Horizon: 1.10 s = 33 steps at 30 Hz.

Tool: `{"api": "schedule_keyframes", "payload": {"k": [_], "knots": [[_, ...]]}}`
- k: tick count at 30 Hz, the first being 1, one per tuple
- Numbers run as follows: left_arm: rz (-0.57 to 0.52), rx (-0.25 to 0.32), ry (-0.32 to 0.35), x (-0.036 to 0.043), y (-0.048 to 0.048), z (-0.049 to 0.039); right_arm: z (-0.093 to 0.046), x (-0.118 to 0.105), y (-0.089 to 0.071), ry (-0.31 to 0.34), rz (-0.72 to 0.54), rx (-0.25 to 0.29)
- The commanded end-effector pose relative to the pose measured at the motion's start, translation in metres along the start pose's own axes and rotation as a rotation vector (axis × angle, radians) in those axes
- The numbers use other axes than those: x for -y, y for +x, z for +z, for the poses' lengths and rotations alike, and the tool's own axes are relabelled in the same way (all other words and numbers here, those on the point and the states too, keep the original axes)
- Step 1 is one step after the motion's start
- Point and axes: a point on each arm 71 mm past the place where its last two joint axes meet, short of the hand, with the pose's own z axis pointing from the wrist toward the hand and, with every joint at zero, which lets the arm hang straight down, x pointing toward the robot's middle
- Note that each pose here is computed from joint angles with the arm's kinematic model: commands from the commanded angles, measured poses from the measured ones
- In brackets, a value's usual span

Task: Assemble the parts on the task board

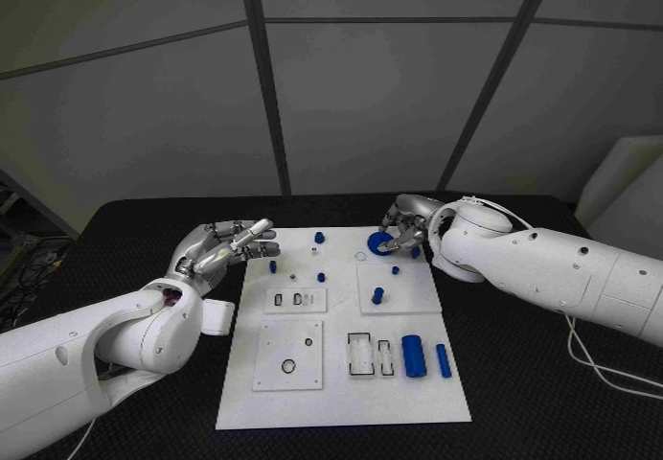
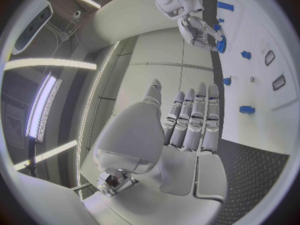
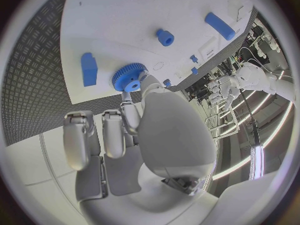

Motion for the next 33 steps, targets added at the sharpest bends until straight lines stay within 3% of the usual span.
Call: {"api": "schedule_keyframes", "payload": {"k": [1,8,17,26,33], "knots": [[-0.006,-0.013,0.004,0.0012,0.0012,0.0005,-0.001,0.001,0.003,0.005,-0.055,0.005],[-0.006,-0.012,0.004,0.0011,0.0009,0.0005,-0.003,-0.004,-0.001,-0.040,-0.076,0.068],[-0.006,-0.013,0.003,0.0010,0.0009,0.0007,-0.009,-0.021,-0.004,-0.143,-0.061,0.153],[-0.007,-0.014,0.003,0.0009,0.0013,0.0006,-0.022,-0.058,0.000,-0.247,-0.057,0.174],[-0.007,-0.015,0.003,0.0008,0.0020,0.0008,-0.021,-0.094,0.006,-0.304,-0.062,0.195]]}}
